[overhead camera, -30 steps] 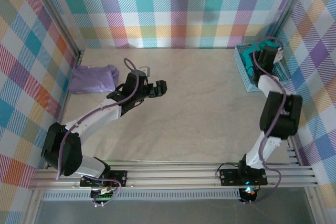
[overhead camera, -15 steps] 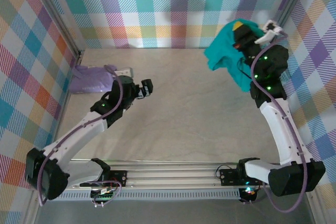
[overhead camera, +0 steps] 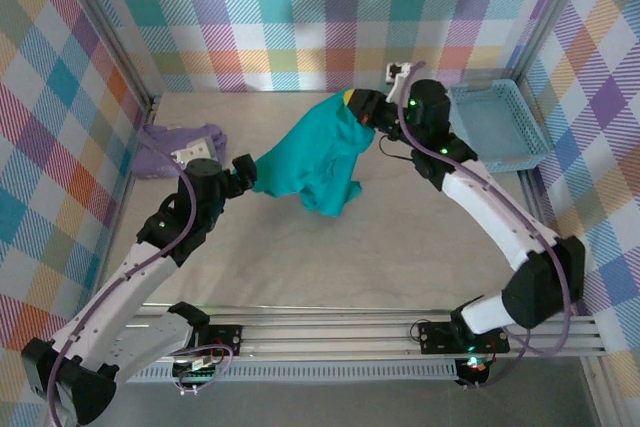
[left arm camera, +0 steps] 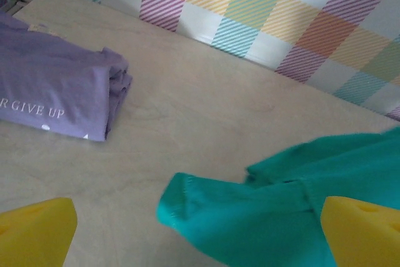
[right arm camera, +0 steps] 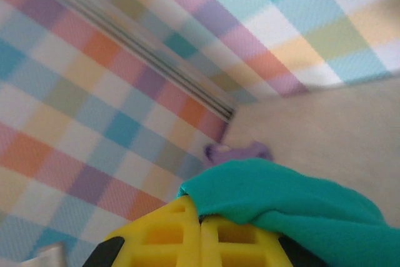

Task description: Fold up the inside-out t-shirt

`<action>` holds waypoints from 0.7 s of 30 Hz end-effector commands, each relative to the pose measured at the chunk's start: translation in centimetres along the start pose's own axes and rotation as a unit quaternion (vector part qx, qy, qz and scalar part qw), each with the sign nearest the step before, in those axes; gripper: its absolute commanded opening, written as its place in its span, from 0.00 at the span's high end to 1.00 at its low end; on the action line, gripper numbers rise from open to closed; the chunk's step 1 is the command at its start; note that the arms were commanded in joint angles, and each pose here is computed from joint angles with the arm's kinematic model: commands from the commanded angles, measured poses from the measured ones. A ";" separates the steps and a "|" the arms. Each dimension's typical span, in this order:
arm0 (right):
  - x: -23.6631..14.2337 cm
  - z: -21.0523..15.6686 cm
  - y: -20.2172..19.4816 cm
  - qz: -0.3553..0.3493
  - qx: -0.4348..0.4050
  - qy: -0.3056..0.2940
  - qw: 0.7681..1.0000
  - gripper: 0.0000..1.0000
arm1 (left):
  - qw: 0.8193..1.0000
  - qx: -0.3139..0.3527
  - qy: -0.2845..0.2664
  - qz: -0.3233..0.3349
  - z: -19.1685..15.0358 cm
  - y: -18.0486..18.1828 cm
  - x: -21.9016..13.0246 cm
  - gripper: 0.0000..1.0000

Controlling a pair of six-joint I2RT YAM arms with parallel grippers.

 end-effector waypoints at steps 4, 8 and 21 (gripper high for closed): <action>3.7 -1.3 -13.7 -0.248 0.009 0.109 0.963 0.63 | 0.995 0.005 0.095 -0.040 -4.1 0.5 1.2 0.00; 2.4 -2.6 -16.3 -0.317 -0.064 0.185 0.928 0.45 | 0.983 0.013 0.172 -0.063 -7.1 0.1 3.4 0.00; -0.2 -11.6 -16.4 -0.301 -0.083 0.290 0.905 0.32 | 0.948 0.103 0.295 -0.059 -12.9 -2.4 12.1 0.14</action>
Point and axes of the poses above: each hand's point on the last joint's axis, 136 mm out from that joint toward the fingers, its own x axis out along the fingers, its own y axis along the line the jaws close on, z = x × y, the point moved 9 cm from there along -x, back along the fingers, and after that the axes turned 4 degrees about -x, right-handed, at the moved point
